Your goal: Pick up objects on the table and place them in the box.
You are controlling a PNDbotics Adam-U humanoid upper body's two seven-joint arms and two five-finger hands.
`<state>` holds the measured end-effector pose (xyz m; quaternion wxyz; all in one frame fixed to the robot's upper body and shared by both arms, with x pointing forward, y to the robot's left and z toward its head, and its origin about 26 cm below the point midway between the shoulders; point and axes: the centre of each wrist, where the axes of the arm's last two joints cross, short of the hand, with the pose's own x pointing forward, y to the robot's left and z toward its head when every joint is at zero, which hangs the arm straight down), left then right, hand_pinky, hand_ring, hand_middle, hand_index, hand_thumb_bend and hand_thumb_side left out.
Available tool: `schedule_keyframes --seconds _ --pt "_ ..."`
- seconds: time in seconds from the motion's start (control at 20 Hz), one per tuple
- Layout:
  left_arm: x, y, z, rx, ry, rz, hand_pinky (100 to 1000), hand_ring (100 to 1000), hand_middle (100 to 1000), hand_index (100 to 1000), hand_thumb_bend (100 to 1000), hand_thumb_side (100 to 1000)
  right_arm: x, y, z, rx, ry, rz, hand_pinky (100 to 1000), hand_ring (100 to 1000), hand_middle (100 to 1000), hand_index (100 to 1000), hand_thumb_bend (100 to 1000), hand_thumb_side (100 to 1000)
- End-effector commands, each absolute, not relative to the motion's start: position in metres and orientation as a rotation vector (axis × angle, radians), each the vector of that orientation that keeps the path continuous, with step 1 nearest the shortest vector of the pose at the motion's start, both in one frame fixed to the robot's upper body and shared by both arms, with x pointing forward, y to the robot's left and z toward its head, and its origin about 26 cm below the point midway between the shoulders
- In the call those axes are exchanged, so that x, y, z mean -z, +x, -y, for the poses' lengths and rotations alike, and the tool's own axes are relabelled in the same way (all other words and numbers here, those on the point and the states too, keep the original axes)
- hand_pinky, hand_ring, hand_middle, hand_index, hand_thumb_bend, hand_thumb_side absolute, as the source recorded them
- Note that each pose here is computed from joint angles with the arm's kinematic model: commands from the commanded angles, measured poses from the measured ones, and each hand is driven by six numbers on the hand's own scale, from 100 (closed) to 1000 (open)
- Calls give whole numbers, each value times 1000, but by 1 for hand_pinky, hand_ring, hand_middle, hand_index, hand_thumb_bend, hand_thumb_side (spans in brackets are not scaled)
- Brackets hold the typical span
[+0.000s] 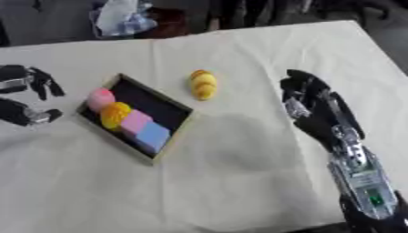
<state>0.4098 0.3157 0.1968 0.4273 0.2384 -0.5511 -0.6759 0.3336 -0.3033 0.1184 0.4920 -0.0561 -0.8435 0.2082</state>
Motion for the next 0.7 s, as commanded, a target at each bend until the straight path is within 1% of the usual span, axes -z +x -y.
schedule_keyframes --seconds 0.05,0.1,0.15,0.25,0.5,0.55,0.7 --pt "-223 397 -326 1582 658 1491 751 608 655 781 131 540 -147 345 316 -667 -219 2072 802 816 729 863 100 296" --pt "-224 393 -326 1547 655 1520 751 608 655 781 131 540 -154 349 318 -709 -233 2073 802 816 729 863 100 296" --pt "-223 389 -325 1507 645 1555 755 605 653 783 100 554 -161 354 319 -761 -246 2072 804 822 740 882 100 268" --pt "-220 380 -324 1418 620 1629 759 599 648 782 100 575 -172 364 323 -874 -278 2050 808 837 759 900 100 244" --pt "-223 364 -320 1278 594 1734 759 599 648 782 100 575 -190 386 331 -985 -297 2020 808 837 759 900 100 244" --pt "-222 362 -319 1252 585 1748 758 582 628 771 100 638 -191 389 332 -994 -296 2014 825 880 816 942 100 262" --pt "-214 350 -317 1108 527 1843 757 579 625 770 100 660 -197 401 331 -1103 -328 1915 839 911 856 965 100 292"
